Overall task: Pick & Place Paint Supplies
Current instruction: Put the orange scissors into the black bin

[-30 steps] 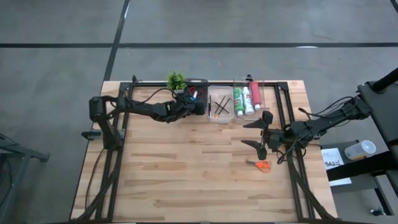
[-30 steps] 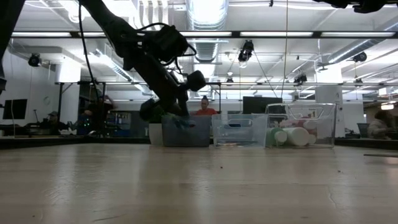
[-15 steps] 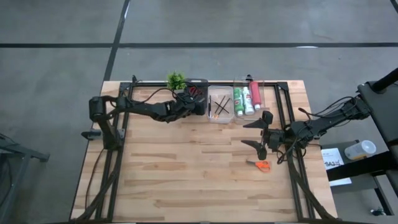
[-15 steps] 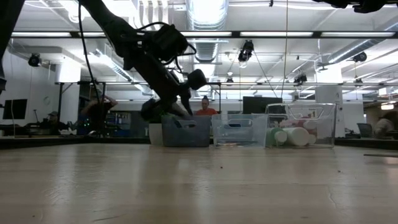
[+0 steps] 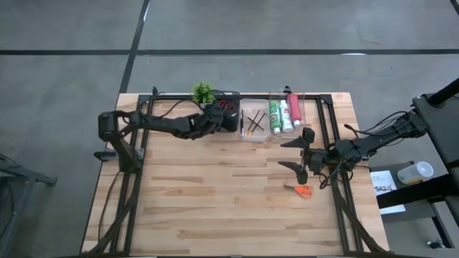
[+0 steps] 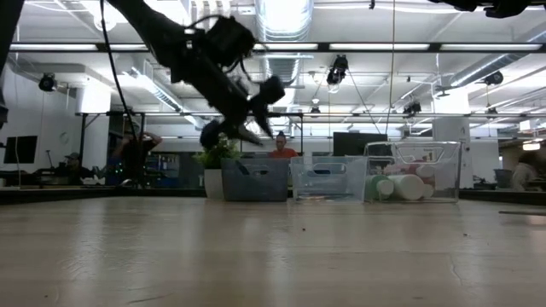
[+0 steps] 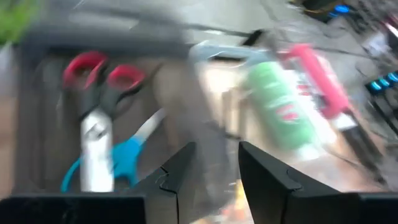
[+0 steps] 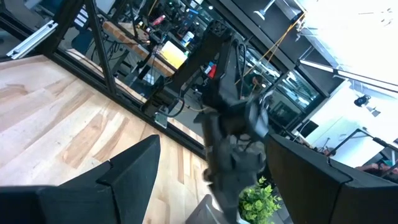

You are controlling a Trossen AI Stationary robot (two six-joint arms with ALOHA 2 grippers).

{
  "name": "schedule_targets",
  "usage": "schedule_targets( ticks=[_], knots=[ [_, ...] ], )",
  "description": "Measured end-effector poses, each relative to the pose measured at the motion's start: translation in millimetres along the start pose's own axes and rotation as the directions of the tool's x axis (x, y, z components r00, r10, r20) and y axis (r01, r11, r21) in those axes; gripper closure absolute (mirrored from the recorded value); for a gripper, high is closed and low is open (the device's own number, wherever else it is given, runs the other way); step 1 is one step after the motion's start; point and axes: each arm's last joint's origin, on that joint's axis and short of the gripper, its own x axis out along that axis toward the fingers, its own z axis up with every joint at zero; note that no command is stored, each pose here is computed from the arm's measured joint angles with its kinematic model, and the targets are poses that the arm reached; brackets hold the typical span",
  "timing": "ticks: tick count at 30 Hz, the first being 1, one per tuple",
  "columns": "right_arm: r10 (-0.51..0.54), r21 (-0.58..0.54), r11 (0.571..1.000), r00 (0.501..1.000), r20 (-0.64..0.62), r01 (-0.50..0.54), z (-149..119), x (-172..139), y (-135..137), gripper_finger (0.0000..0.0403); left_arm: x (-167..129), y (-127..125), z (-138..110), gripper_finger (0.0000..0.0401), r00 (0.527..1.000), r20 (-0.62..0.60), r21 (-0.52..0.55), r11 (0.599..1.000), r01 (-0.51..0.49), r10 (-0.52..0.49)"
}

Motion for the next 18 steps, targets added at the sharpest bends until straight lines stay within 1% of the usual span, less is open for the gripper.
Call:
schedule_targets(
  ticks=[3, 6, 8, 10, 13, 18],
  knots=[
    [-0.001, -0.004, 1.000, 1.000, 0.000, 0.001, 0, 0, 0, 0.0115, -13, -18, 8, 0.0274, 0.997, 0.018, 0.139, 0.988, 0.068, -0.071],
    [-0.001, 0.000, 1.000, 1.000, 0.000, 0.001, 0, 0, 0, 0.0115, -28, -35, 8, 0.0274, 0.990, 0.023, 0.289, 0.949, 0.126, -0.139],
    [-0.001, -0.002, 1.000, 1.000, 0.000, 0.001, 0, 0, 0, 0.0115, -36, -42, 4, 0.0274, 0.985, 0.016, 0.367, 0.918, 0.152, -0.169],
    [-0.001, -0.005, 1.000, 1.000, 0.000, 0.001, 0, 0, 0, 0.0115, -43, -48, -1, 0.0274, 0.981, 0.008, 0.411, 0.895, 0.175, -0.196],
    [-0.001, 0.000, 1.000, 1.000, 0.000, 0.001, 0, 0, 0, 0.0115, -49, -53, -9, 0.0274, 0.976, -0.013, 0.448, 0.871, 0.200, -0.217],
    [-0.001, -0.003, 1.000, 1.000, 0.000, 0.001, 0, 0, 0, 0.0115, -57, -58, -28, 0.0274, 0.963, -0.089, 0.502, 0.823, 0.264, -0.254]
  ],
)
